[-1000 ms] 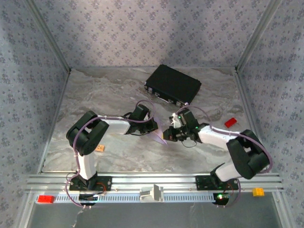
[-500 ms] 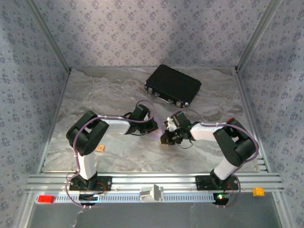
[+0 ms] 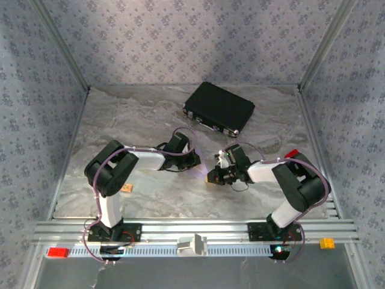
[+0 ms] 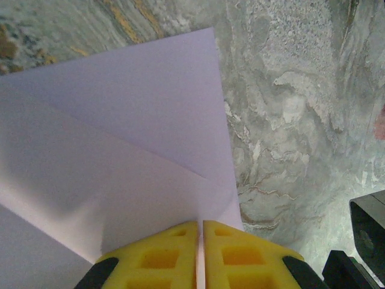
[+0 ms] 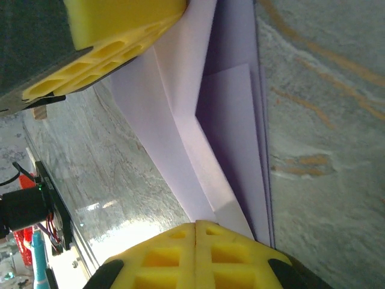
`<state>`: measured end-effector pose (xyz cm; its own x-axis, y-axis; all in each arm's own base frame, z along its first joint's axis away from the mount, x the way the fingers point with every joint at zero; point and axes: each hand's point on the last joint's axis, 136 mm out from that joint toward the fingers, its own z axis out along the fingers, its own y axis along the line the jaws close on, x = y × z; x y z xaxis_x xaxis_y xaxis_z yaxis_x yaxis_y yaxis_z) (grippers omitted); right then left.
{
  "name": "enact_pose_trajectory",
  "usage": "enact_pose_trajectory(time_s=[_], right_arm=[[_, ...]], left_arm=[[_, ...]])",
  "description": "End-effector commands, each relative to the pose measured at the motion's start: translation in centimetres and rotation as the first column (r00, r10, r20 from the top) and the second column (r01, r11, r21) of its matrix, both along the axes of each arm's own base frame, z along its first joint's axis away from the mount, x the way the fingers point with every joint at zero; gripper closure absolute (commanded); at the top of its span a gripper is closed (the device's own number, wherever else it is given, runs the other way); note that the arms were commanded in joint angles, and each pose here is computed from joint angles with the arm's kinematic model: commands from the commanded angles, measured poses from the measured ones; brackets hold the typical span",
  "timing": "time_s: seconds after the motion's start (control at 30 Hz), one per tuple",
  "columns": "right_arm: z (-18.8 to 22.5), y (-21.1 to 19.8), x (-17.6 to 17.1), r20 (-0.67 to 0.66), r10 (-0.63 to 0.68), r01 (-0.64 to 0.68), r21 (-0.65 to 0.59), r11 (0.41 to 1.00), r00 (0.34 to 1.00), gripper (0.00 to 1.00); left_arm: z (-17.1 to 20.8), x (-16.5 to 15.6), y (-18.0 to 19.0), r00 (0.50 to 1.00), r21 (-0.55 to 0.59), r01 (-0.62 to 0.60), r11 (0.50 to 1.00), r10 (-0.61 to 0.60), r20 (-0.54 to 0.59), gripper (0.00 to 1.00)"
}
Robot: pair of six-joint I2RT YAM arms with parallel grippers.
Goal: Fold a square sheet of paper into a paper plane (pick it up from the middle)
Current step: Fourth fold the wing at the center of the table.
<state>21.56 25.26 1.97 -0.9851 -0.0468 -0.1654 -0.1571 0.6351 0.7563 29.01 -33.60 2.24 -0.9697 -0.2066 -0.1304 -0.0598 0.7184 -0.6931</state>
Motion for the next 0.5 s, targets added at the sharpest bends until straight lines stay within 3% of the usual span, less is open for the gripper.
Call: enact_pose_trajectory(time_s=[0.0, 0.47], right_arm=[[-1.8, -1.6, -2.3, -0.107, -0.03, 0.025, -0.048, 0.999, 0.994, 0.97], [-3.6, -4.8, -5.1, -0.117, -0.102, 0.083, -0.157, 0.984, 0.988, 0.97]], left_arm=[[-2.8, -0.8, 1.7, 0.999, 0.085, -0.009, 0.996, 0.013, -0.044, 0.89], [-3.1, -0.8, 2.0, 0.999, 0.087, -0.013, 0.996, 0.017, -0.05, 0.89]])
